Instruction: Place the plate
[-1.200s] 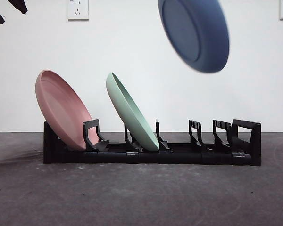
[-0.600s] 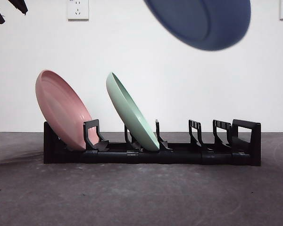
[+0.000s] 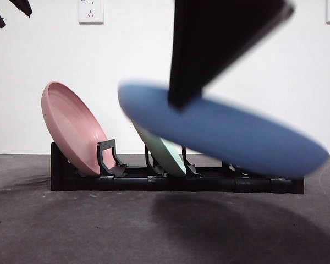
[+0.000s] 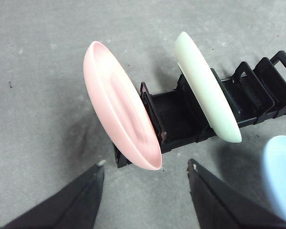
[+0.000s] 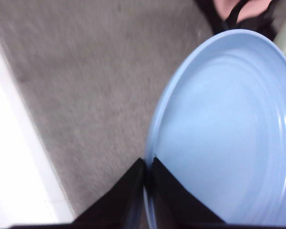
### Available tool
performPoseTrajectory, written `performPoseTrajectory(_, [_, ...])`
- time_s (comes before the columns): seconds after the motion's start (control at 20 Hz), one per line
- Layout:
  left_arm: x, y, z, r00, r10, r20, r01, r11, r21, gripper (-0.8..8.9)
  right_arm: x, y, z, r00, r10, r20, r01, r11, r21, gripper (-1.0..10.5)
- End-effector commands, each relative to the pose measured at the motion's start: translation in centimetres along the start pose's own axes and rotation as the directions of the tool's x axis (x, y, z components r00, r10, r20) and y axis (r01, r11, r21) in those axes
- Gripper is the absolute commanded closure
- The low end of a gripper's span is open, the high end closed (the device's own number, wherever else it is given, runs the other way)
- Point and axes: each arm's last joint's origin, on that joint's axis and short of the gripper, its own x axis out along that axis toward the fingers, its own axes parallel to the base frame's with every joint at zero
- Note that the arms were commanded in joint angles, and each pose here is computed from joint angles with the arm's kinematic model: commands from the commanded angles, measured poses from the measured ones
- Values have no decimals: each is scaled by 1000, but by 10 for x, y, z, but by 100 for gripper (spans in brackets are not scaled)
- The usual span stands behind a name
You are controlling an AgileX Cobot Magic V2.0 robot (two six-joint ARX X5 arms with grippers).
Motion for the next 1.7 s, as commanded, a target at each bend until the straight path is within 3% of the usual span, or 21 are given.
performPoseTrajectory(0.05, [-2,-1,6,1000,0,22,0,1000,3,532,17,13,2,999,0,-35,-2,998,-60,930])
performPoseTrajectory(0.35, [-2,-1,6,1000,0,21,0,1000,3,532,61,34,3,998,15,-65,-27,980,-195,930])
performPoseTrajectory(0.75, [-2,-1,6,1000,0,24,0,1000,4,532,102,27,3,996,-27,-86,-1,949,-315,930])
performPoseTrajectory(1.3, [-2,-1,7,1000,0,24,0,1000,4,532,106,27,-6,979,77,-186,-133,942,-307,926])
performPoseTrajectory(1.5, [-2,-1,6,1000,0,24,0,1000,4,532,102,31,-7,976,71,-206,-129,950,-284,727])
performPoseTrajectory(1.7, [-2,-1,6,1000,0,23,0,1000,4,532,86,33,4,976,41,-212,-105,949,-298,695])
